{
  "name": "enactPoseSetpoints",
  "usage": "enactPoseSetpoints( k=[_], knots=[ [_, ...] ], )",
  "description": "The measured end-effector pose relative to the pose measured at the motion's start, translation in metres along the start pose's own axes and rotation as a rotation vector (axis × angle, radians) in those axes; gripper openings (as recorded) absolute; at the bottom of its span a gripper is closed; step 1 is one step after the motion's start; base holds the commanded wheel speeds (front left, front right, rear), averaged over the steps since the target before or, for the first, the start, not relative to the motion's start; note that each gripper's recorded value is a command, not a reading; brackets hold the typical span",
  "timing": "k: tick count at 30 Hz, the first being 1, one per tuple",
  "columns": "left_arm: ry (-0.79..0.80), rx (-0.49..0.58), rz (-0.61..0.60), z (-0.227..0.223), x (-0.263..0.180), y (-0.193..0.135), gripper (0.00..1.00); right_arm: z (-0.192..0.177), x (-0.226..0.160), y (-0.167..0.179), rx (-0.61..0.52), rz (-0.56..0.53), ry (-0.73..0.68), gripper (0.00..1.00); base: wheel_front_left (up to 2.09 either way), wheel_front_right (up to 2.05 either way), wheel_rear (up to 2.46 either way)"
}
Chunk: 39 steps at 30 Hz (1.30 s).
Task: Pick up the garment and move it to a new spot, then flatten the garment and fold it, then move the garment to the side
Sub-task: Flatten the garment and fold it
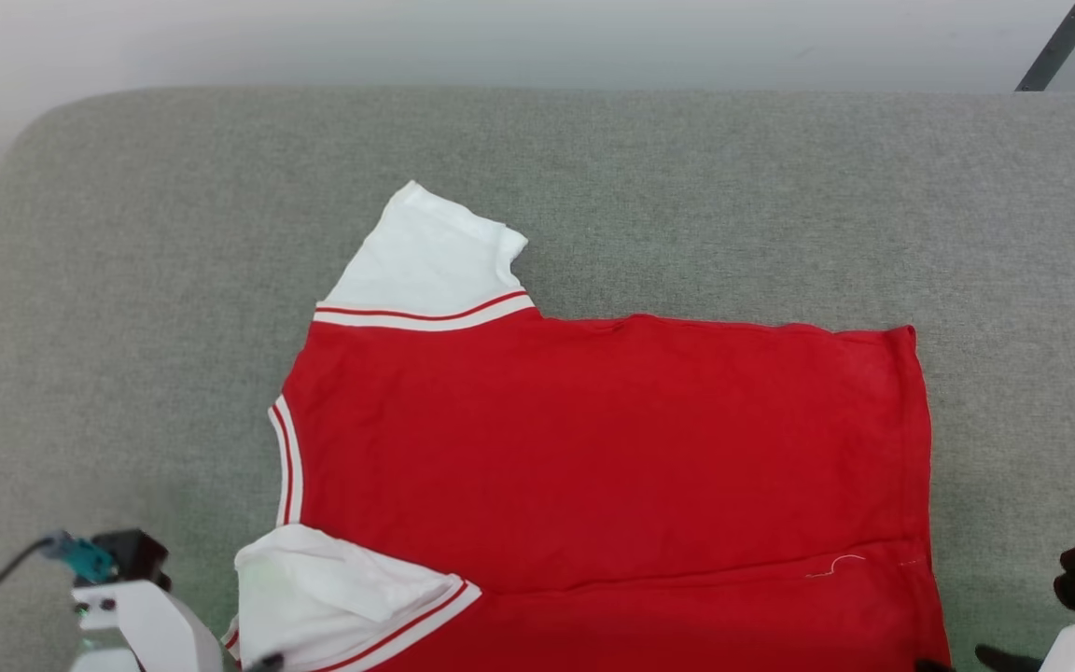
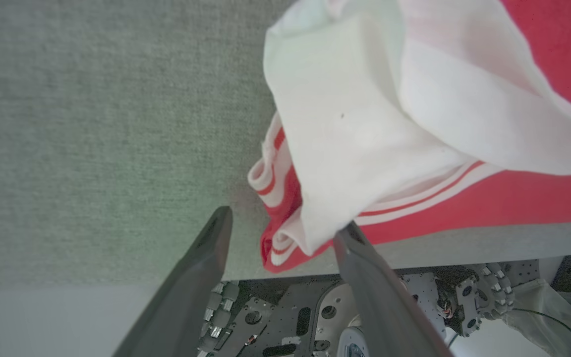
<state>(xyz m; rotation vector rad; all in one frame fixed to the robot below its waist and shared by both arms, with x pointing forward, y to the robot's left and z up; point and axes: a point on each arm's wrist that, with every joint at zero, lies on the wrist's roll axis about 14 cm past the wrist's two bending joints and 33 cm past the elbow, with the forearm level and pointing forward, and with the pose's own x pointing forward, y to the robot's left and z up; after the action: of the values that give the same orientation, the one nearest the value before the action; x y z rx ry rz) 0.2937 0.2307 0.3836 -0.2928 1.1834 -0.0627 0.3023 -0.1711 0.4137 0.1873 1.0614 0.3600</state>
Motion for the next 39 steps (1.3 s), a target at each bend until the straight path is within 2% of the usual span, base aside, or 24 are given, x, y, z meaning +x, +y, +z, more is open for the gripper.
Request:
enactPoseSetpoints(
  k=[6, 14, 24, 30, 39],
  knots=[
    [-0.104, 0.079, 0.001, 0.034, -0.013, -0.005, 1.00, 0.031, -0.011, 0.006, -0.035, 0.005, -0.136, 1.00, 0.00, 0.00, 0.00],
    [-0.368, 0.276, 0.001, 0.122, -0.033, -0.028, 1.00, 0.106, -0.036, 0.016, -0.159, -0.012, -0.508, 1.00, 0.00, 0.00, 0.00],
    [-0.589, 0.432, -0.064, 0.221, -0.030, -0.078, 1.00, 0.154, -0.055, 0.014, -0.240, -0.044, -0.838, 1.00, 0.00, 0.00, 0.00],
    [-0.571, 0.497, -0.092, 0.257, -0.007, -0.099, 1.00, 0.160, -0.052, 0.003, -0.220, -0.066, -0.906, 1.00, 0.00, 0.00, 0.00],
    [-0.416, 0.570, -0.085, 0.286, 0.040, -0.111, 1.00, 0.144, -0.031, -0.020, -0.150, -0.109, -0.863, 1.00, 0.00, 0.00, 0.00]
  ],
)
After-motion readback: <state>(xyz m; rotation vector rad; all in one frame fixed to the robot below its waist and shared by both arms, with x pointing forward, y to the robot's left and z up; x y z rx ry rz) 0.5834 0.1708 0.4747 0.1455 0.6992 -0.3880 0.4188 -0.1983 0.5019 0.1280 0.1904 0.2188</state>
